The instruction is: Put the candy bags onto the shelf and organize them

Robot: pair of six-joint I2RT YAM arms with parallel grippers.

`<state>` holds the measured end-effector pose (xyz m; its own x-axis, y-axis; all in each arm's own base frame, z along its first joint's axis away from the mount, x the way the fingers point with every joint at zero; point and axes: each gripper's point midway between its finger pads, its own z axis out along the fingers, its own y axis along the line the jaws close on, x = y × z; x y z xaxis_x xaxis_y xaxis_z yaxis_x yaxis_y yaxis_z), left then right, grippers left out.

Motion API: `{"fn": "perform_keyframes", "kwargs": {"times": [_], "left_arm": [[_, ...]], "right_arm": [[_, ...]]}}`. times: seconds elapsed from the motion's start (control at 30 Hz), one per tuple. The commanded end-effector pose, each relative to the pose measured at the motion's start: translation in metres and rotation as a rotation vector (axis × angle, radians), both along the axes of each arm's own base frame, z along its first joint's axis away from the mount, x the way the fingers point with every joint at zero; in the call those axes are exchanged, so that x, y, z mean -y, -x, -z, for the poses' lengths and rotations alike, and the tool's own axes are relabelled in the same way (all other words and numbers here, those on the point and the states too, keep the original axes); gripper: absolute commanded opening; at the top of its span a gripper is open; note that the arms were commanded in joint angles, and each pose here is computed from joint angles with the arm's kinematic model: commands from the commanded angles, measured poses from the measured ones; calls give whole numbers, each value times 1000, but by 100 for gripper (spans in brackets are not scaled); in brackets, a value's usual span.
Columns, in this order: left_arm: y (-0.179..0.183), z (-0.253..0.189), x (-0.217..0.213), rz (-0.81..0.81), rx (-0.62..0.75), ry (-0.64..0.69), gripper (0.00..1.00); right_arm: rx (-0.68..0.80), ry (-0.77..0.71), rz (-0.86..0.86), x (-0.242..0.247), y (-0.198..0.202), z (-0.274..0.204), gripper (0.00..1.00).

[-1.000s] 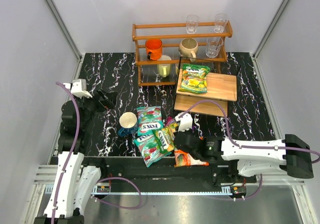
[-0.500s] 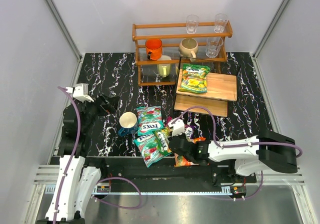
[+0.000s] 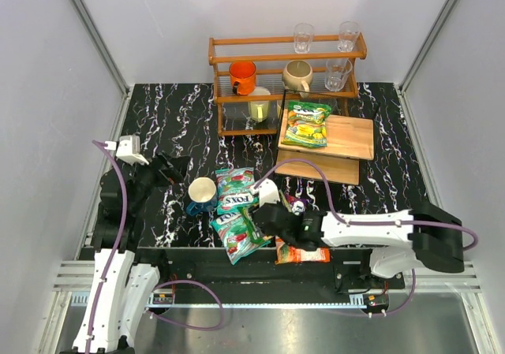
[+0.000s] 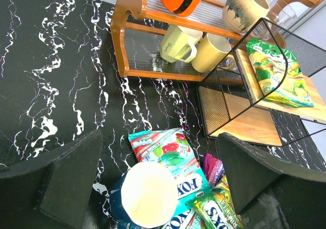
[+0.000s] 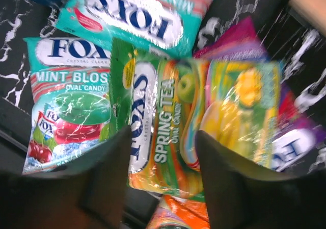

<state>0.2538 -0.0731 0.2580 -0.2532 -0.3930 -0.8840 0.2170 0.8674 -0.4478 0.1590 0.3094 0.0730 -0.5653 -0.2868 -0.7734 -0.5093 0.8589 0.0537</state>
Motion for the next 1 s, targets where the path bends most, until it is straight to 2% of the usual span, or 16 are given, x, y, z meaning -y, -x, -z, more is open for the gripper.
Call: {"fn": "perform_keyframes", "kwargs": {"times": [0.0,0.07,0.1,0.13,0.17,0.2,0.43,0.6,0.77,0.97], "left_arm": [[4,-10,5,33,31,6,99],[4,-10,6,34,31,5,99],[4,-11,6,36,33,5,99],[4,-12,6,36,34,5,99],[5,-12,6,39,34,7,99],[4,-12,6,37,33,8,99],[5,-13,12,75,32,17,99],[6,-11,14,88,31,13,99],[7,-11,15,94,31,9,99],[7,-10,16,104,29,6,99]], "right_arm": [[193,23,-159,-7,-18,-83,70],[227,41,-247,-5,-26,-103,86],[214,35,-276,-3,-29,-108,88],[161,1,-397,-10,-18,-110,89],[126,-7,-390,0,-31,-115,89],[87,-32,-494,-5,-20,-116,89],[-4,78,-668,4,-22,-101,89],[-118,49,-716,10,-31,-80,86],[-165,21,-768,3,-34,-71,86],[-238,56,-808,-7,-43,-45,87]]}}
